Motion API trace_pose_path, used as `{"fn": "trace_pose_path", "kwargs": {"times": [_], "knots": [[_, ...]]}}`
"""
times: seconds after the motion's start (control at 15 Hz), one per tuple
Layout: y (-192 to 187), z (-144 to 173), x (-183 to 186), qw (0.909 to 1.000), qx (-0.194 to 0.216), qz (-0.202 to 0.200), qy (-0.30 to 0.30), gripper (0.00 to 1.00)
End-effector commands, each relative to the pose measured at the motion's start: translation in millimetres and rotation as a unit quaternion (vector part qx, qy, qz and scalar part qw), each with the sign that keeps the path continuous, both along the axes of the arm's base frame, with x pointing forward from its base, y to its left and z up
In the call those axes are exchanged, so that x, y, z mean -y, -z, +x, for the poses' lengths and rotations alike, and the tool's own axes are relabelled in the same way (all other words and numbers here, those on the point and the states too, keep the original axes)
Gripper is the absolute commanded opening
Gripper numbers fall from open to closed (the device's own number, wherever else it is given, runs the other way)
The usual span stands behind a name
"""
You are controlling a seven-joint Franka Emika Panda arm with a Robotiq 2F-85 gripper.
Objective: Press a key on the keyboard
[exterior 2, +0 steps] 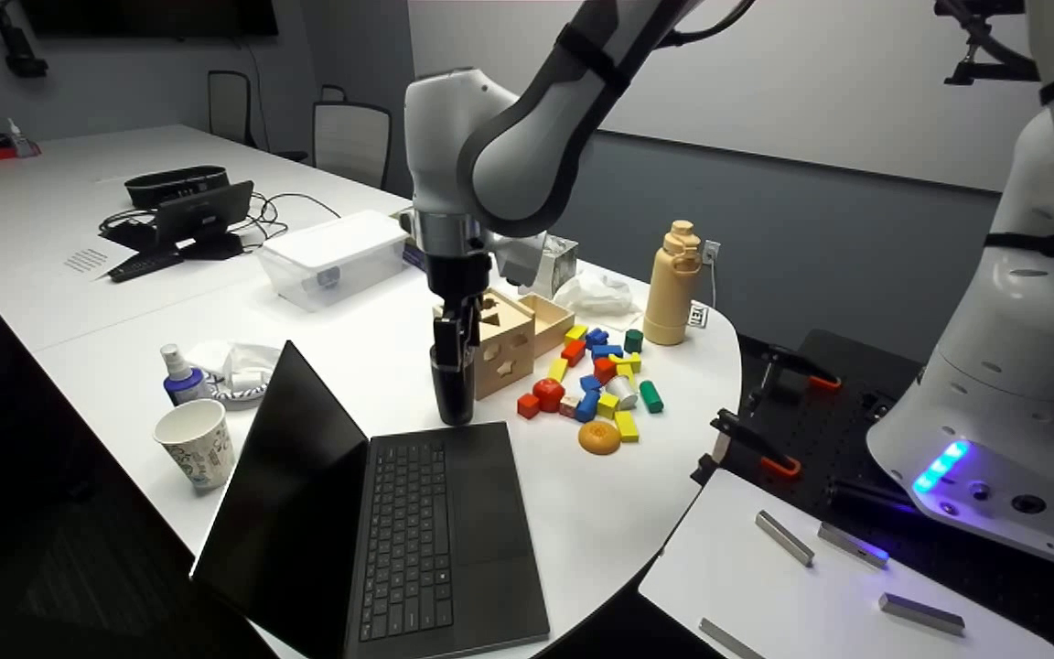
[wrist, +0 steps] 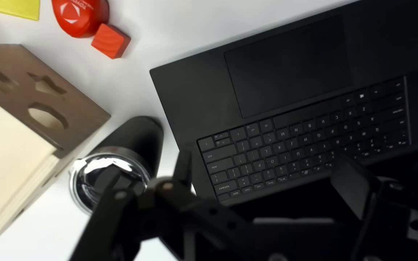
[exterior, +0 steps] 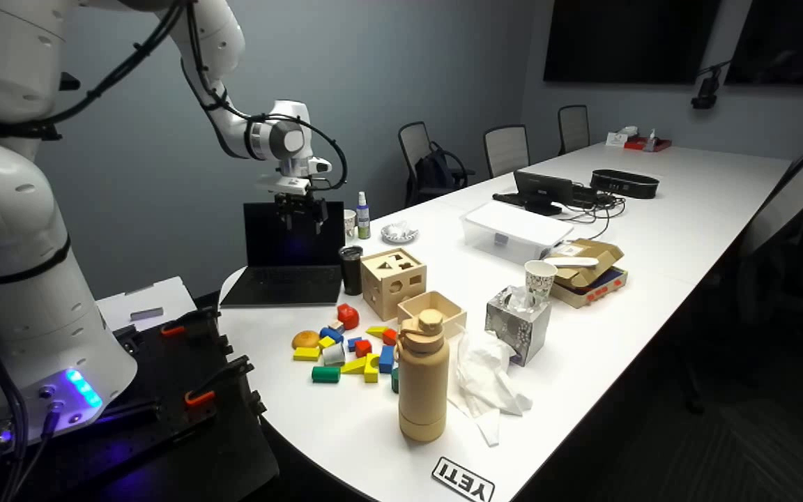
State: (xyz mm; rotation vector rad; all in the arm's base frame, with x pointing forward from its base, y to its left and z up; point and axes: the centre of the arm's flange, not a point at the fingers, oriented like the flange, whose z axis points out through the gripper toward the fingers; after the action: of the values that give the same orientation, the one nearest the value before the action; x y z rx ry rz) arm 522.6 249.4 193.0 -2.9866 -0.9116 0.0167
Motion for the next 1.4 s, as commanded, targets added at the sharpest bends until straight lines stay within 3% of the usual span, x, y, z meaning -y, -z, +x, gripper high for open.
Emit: {"fn": "trace_pose_path", "kwargs": {"times": [0.0,0.6,1.33], "knots": [[39.7,40.8,-30.5,0.9998,-0.016,0.005,-0.014,0.68],[113.2,67.8,-54.3,0.9971,-0.040,0.005,-0.064,0.01],[168.4,90.8,-49.6,0.9963,-0.032,0.001,-0.080,0.00]]}}
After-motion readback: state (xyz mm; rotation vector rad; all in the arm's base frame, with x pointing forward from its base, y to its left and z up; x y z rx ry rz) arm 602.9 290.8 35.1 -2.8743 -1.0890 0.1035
